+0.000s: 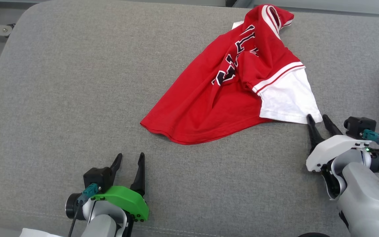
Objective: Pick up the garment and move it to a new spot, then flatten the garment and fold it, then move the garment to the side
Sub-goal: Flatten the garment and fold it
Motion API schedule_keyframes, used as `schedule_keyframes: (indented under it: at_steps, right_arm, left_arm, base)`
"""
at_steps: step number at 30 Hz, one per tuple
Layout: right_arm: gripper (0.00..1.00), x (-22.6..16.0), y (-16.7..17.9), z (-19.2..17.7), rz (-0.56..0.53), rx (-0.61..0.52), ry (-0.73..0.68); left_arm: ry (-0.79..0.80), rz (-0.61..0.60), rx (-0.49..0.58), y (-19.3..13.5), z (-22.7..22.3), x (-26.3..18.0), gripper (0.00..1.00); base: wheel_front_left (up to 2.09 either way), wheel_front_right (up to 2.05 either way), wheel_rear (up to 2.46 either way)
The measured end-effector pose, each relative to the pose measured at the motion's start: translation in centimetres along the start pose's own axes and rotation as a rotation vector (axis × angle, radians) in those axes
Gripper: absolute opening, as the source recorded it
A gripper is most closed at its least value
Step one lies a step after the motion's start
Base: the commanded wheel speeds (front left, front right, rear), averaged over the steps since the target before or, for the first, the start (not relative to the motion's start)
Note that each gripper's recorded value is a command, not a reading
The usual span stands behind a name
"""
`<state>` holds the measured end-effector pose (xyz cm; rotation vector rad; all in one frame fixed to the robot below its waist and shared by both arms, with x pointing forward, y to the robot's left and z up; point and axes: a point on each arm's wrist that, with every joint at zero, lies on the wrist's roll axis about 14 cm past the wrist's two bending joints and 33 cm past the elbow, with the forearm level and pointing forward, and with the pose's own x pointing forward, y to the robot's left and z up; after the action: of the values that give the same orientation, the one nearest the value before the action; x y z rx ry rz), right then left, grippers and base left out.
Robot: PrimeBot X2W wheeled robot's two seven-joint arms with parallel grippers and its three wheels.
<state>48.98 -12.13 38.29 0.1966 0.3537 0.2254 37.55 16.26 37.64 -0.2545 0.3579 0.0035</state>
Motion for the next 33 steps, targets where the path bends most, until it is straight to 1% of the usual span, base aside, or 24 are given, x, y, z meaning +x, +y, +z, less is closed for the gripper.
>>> schedule_keyframes:
  at_steps: [6, 10, 15, 19, 20, 21, 22, 30, 33]
  right_arm:
    - [0.00, 0.0, -1.8, 0.5, -0.050, 0.009, -0.013]
    - [0.00, -1.0, -4.1, 0.8, -0.108, 0.012, -0.027]
    - [0.00, -3.8, -8.3, 0.6, -0.221, 0.010, -0.038]
    - [0.00, -6.3, -9.9, -0.1, -0.279, 0.011, -0.037]
    - [0.28, -6.7, -9.9, 0.0, -0.282, 0.007, -0.043]
    - [0.93, -7.0, -9.7, 0.1, -0.281, 0.006, -0.051]
    - [1.00, -7.2, -9.4, 0.3, -0.277, 0.012, -0.064]
    - [1.00, -8.3, -5.8, 5.3, -0.195, -0.019, -0.246]
    - [1.00, -9.0, -4.3, 6.1, -0.160, -0.022, -0.287]
  left_arm:
    - [0.003, 0.003, -0.001, 0.1, -0.1, 0.2, 1.00]
    - [-0.003, -0.016, 0.004, -0.5, 0.1, 0.5, 1.00]
    - [-0.023, -0.057, 0.009, -1.7, 0.8, 0.7, 1.00]
    - [-0.052, -0.119, 0.022, -3.4, 1.7, 0.6, 1.00]
    - [-0.060, -0.144, 0.027, -4.1, 1.9, 0.6, 1.00]
    - [-0.065, -0.174, 0.028, -4.9, 2.1, 0.5, 1.00]
    - [-0.067, -0.204, 0.032, -5.7, 2.1, 0.4, 1.00]
    - [-0.090, -0.426, 0.059, -12.6, 2.7, -0.2, 1.00]
    - [-0.076, -0.495, 0.092, -14.7, 2.4, 0.0, 1.00]
  base:
    - [0.00, 0.00, 0.00]
    - [0.00, 0.00, 0.00]
    - [0.00, 0.00, 0.00]
    - [0.00, 0.00, 0.00]
    - [0.00, 0.00, 0.00]
    - [0.00, 0.00, 0.00]
    - [0.00, 0.00, 0.00]
    - [0.00, 0.00, 0.00]
    - [0.00, 0.00, 0.00]
